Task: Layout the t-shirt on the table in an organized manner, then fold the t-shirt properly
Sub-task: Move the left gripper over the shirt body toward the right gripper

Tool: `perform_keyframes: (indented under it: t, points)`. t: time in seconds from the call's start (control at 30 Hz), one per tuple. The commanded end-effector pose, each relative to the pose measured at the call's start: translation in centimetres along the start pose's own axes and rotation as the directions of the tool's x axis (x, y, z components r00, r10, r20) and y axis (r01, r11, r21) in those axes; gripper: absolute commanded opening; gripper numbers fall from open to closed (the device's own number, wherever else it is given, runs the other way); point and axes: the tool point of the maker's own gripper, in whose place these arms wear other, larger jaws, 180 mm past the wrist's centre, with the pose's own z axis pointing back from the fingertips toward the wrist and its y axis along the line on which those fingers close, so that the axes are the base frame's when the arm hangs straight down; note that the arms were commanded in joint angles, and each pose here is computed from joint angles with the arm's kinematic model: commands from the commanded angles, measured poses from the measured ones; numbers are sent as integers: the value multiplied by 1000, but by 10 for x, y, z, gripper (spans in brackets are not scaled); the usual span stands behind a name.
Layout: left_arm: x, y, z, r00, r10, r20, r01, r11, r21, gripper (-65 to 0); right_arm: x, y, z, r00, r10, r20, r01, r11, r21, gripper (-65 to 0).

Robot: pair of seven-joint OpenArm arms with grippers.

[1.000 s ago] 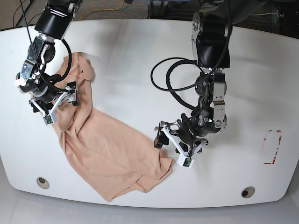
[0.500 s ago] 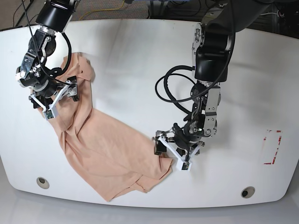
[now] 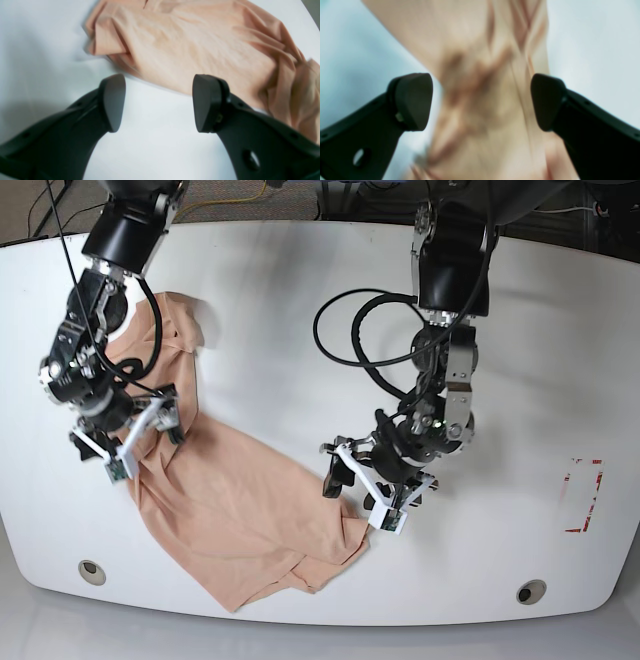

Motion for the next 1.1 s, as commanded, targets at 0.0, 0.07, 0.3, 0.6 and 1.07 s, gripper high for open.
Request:
perform_keyframes:
  t: [0.0, 0.07, 0.3, 0.6, 1.07]
  points:
    - [23, 7, 23, 993, -94, 66, 94, 996, 9, -400, 24, -4, -7, 999, 11, 43, -12, 1000, 7, -67]
    - [24, 9, 37, 987, -146, 67, 145, 989, 15, -492, 36, -1, -15, 999, 14, 49, -15, 1000, 21, -67]
    - [19, 62, 90, 977, -212, 34, 204, 965, 164, -649, 51, 20, -50, 999, -25, 34, 21, 994, 104, -67]
    - [10, 126, 152, 984, -180, 5, 166, 916, 364, -594, 51, 44, -96, 995, -99, 21, 93, 974, 205, -67]
    - [-29, 177, 211, 968, -181, -174, 240, 865, 440, -593, 23, 70, -147, 938, -347, 11, 325, 889, 323, -67]
